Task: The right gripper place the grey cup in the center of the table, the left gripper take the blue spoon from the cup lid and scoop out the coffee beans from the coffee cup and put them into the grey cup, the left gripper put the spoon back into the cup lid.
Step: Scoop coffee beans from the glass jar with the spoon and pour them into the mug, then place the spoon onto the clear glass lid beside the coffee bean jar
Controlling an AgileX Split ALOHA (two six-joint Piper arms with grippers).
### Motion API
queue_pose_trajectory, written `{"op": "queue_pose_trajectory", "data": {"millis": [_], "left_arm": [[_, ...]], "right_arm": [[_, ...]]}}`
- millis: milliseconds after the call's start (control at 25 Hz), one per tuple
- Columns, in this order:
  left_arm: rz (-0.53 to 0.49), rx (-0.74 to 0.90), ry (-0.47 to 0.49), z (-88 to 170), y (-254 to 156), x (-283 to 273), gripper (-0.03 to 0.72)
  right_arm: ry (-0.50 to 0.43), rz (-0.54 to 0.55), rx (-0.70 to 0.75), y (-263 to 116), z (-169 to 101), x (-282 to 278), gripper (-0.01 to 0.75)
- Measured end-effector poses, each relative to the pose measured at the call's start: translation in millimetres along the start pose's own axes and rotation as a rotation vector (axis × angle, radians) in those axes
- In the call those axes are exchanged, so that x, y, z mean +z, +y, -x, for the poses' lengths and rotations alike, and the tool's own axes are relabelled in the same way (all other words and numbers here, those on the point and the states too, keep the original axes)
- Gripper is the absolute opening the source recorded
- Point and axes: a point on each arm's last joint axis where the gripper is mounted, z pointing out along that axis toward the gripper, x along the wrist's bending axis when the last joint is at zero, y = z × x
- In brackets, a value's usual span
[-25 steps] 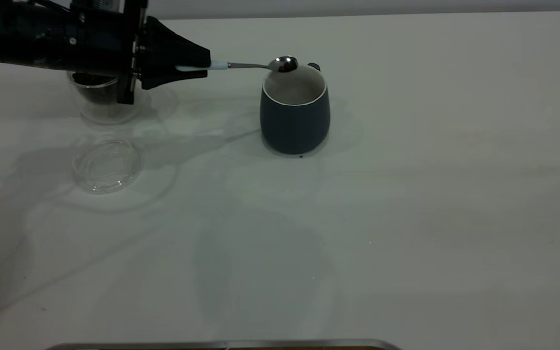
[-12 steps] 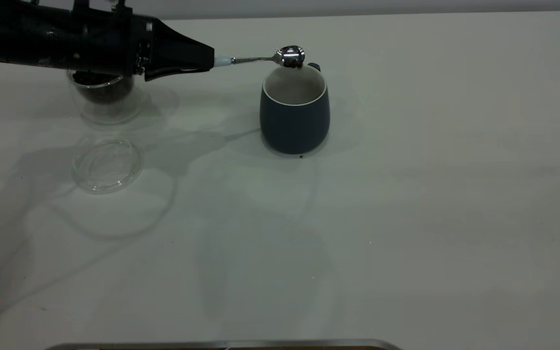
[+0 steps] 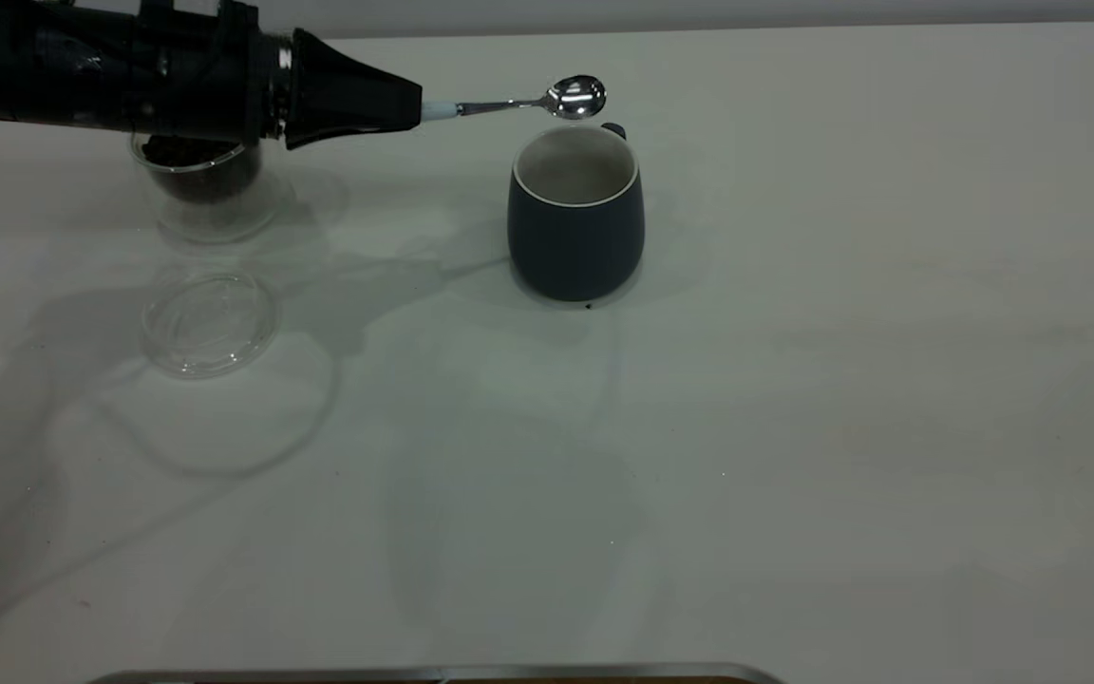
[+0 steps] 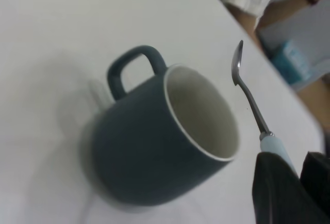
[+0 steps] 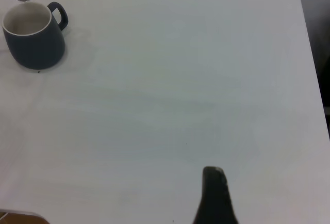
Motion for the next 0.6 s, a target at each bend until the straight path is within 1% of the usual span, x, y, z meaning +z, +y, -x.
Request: {"op": "queue_pose_trajectory", "data": {"millis": [120,320,440,600], "left_arm": [[0.012,-0.146,-0.011,-2,1,-7,0.128],[0.019,-0.306,-0.053,-8,1,-30,0.128],[0.008,-0.389,-0.038,-15,-1,-46,0.128],[-0.042,-0.496,-0.012,-23,-9,-67,0.128]], "right_arm": [[0.0,0.0,0.0,0,0,0,0.59],[0.0,0.0,0.0,0,0,0,0.59],[0.0,0.0,0.0,0,0,0,0.59],[0.0,0.0,0.0,0,0,0,0.59]]}}
